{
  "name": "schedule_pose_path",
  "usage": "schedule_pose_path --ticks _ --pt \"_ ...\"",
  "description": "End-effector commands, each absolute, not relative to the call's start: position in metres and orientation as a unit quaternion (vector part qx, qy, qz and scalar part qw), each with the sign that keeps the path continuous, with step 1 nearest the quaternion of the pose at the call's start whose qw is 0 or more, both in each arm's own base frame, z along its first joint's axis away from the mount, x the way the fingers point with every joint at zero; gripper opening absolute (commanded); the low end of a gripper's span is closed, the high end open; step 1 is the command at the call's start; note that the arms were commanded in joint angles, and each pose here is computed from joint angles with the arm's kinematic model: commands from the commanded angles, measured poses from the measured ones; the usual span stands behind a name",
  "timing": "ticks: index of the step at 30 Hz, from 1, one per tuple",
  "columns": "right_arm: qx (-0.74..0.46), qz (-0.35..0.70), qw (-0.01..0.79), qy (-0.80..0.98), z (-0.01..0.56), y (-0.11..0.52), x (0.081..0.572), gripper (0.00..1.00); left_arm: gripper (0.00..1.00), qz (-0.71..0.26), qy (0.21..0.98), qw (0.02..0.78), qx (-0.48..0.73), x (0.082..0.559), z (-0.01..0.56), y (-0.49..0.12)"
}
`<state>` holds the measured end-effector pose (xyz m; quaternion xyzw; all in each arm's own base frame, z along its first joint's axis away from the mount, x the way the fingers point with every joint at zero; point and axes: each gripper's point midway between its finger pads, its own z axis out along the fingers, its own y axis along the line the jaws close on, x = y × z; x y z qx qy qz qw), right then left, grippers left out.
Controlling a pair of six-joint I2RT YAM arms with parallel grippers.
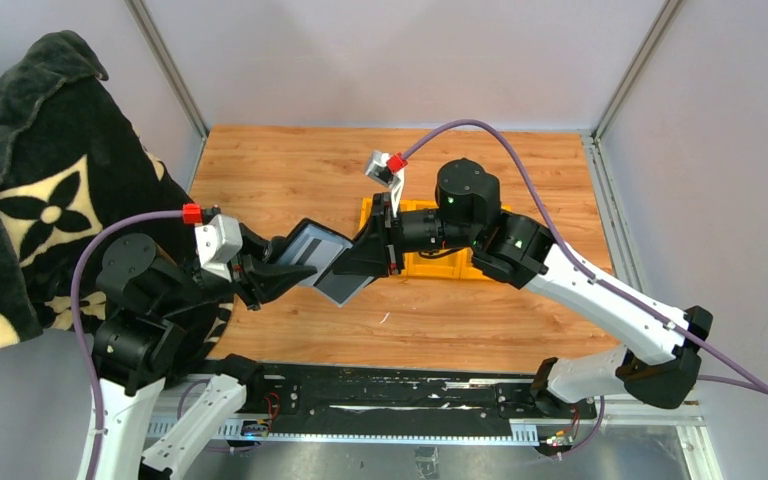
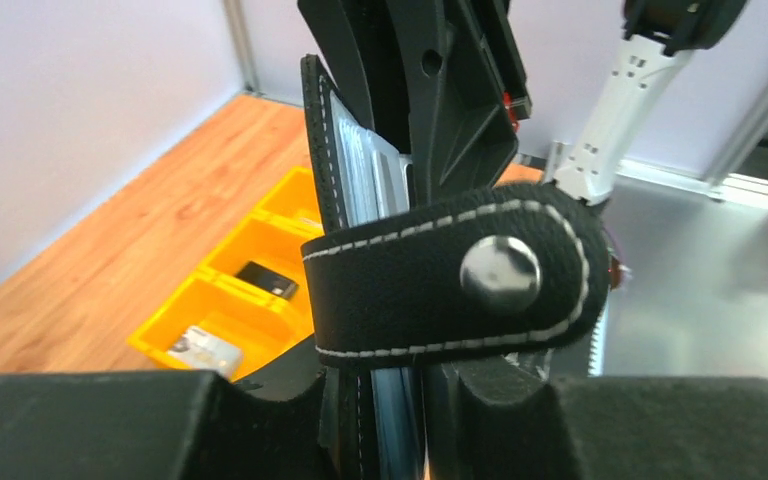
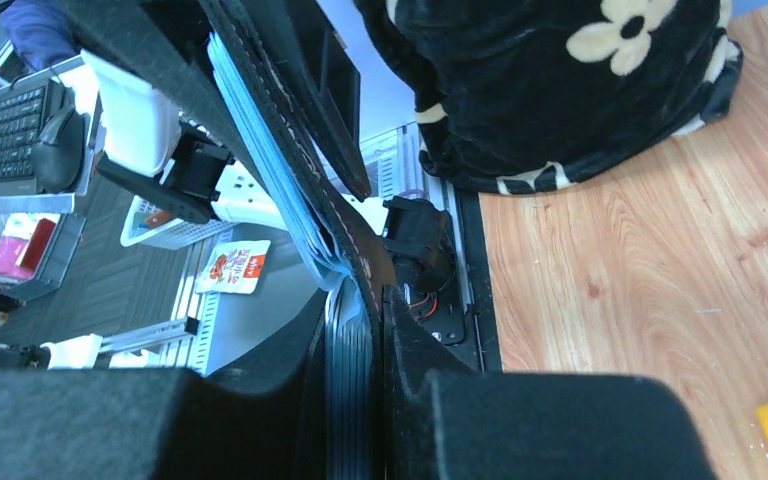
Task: Take the credit cards out of the card holder
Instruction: Open the card holder at the center of the board.
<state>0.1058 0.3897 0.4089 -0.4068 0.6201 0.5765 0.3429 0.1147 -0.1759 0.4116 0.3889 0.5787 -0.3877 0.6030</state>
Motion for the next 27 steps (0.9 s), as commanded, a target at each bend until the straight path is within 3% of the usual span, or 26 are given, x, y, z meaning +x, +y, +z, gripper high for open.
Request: schedule_pose_path --ticks 1,13,17,19,22,27 --pt "-0.451 0.621 0.338 0.545 0.433 0.376 0.077 0.00 0.28 -0.420 0.604 0.548 0.399 0.112 0.402 -0.183" --pt "-0.488 0.625 0.333 0.511 0.417 0.370 0.066 0.00 0.15 -0.547 0.615 0.464 0.327 0.103 0.428 -0.202" --pt "-0.495 0.628 0.337 0.497 0.418 0.368 0.064 0.00 0.11 -0.547 0.631 0.457 0.308 0.112 0.427 -0.203" --pt "-0.497 0.629 0.334 0.495 0.418 0.368 0.062 0.00 0.14 -0.551 0.632 0.456 0.298 0.114 0.430 -0.203" --pt "-0.499 0.630 0.333 0.493 0.418 0.367 0.061 0.00 0.30 -0.560 0.635 0.455 0.277 0.119 0.434 -0.204" --pt "-0.499 0.630 0.334 0.492 0.419 0.366 0.061 0.00 0.36 -0.573 0.639 0.444 0.257 0.123 0.433 -0.206"
